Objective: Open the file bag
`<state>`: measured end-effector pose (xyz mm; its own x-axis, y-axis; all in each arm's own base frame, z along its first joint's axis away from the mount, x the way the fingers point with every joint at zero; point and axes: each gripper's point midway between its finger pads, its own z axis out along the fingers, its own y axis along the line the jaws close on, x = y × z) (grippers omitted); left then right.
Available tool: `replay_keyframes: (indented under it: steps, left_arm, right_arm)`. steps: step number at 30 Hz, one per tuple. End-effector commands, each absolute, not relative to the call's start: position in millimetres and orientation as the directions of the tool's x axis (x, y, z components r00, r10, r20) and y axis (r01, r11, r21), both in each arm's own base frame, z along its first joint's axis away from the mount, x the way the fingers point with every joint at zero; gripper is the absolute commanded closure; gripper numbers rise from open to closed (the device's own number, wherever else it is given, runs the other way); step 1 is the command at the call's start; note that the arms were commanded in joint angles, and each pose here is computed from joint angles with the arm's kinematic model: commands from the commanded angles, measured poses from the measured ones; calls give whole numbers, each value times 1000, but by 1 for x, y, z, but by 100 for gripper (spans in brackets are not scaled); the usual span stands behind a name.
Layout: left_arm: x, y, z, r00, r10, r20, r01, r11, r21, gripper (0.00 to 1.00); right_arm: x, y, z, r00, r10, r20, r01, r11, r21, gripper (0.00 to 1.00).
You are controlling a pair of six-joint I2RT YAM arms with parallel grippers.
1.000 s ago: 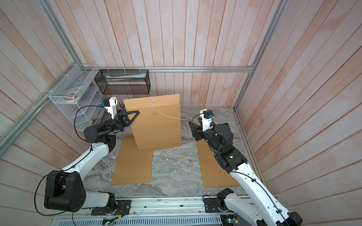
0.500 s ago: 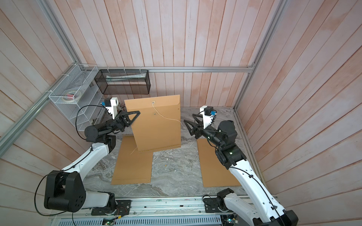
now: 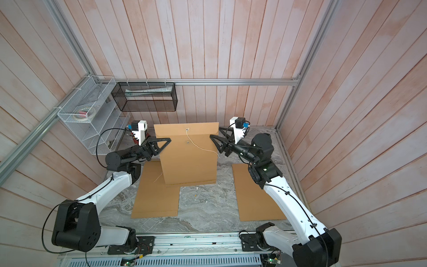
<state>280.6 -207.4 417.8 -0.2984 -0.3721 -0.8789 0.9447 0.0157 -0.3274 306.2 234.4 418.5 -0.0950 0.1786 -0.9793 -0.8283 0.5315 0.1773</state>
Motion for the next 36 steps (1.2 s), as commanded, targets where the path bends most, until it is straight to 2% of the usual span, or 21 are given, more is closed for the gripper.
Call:
replay_keyframes:
  steps: [1,19,23,26,29,31,34,36]
  left_arm:
    - [265,-206,422,-264,-376,-888,958,1,-285,100]
    - [246,-217,397,-320,-308,-896,946,-53,-319,100]
    - [243,-219,392,-324,-285,-902,945,-61,-320,100]
    - [243,-218,392,-314,-283,-906,948,-51,-313,100]
    - [244,-219,392,-302,-281,-911,952,-40,-304,100]
    - [245,-219,393,-291,-283,-914,955,-27,-296,100]
    - [247,-218,394,-278,-289,-916,958,-11,-287,100]
    - [248,-218,395,-271,-293,-917,959,-6,-282,100]
  right_arm:
    - [299,238,441,-45,215,-976,-865,481,146,34]
    - [267,245,473,28,223,-974,-935,350,54,35]
    - [260,248,473,20,218,-976,-947,316,51,38]
    - [257,249,473,4,214,-977,-956,288,59,50]
    - [255,251,472,-13,207,-978,-959,273,70,77]
    - [254,251,470,-17,203,-979,-960,269,73,90]
    - [253,251,469,-22,199,-980,-961,266,76,100]
    - [252,250,470,-20,199,-980,-961,268,74,100]
